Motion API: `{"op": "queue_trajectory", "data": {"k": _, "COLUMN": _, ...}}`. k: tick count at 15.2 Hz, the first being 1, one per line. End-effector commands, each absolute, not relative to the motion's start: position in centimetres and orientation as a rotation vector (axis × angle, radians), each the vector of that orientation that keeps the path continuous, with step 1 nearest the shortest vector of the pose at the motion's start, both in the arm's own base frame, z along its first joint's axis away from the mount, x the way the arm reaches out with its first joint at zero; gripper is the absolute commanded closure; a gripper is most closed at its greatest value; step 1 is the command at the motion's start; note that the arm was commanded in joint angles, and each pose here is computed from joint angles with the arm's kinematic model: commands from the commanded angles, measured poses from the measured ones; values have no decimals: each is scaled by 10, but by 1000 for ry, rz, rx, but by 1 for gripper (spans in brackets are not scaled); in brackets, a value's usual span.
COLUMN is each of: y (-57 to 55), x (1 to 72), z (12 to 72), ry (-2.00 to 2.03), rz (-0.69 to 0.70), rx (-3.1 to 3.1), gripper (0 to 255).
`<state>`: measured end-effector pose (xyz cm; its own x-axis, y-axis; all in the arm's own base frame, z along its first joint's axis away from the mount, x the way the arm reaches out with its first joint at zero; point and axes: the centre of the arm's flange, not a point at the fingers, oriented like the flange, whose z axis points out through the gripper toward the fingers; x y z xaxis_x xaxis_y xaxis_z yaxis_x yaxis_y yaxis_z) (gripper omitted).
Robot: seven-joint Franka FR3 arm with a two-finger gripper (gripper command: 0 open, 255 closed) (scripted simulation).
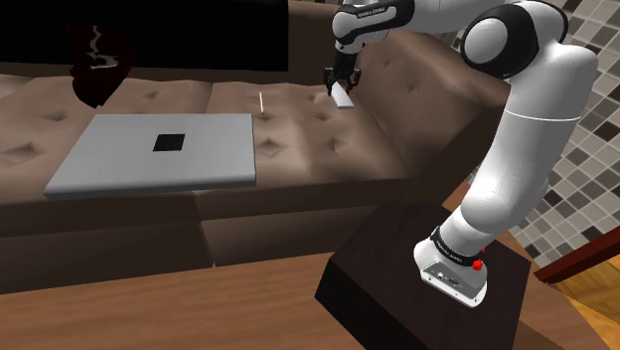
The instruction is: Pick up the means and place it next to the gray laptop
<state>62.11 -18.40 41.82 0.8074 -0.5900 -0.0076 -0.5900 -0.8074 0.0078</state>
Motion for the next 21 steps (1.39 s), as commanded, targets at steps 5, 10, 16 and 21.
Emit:
{"op": "queue_trajectory", "data": {"k": 5, "y": -144, "x": 612, "z": 428, "ry": -973, "rz": -15, "rx": 2982, "gripper": 255}}
{"op": "queue_trajectory", "data": {"k": 10, "y": -80, "x": 595, "z": 428, "ry": -973, "rz": -15, "rx": 2982, "gripper": 255}}
{"op": "queue_trajectory", "data": {"k": 16, "y": -4, "x": 575, "z": 429, "ry": -973, "rz": -15, "rx": 2982, "gripper": 255}}
{"op": "queue_trajectory", "data": {"k": 21, "y": 60, "x": 559, "z": 429, "ry": -973, "rz": -15, "rx": 2982, "gripper": 255}}
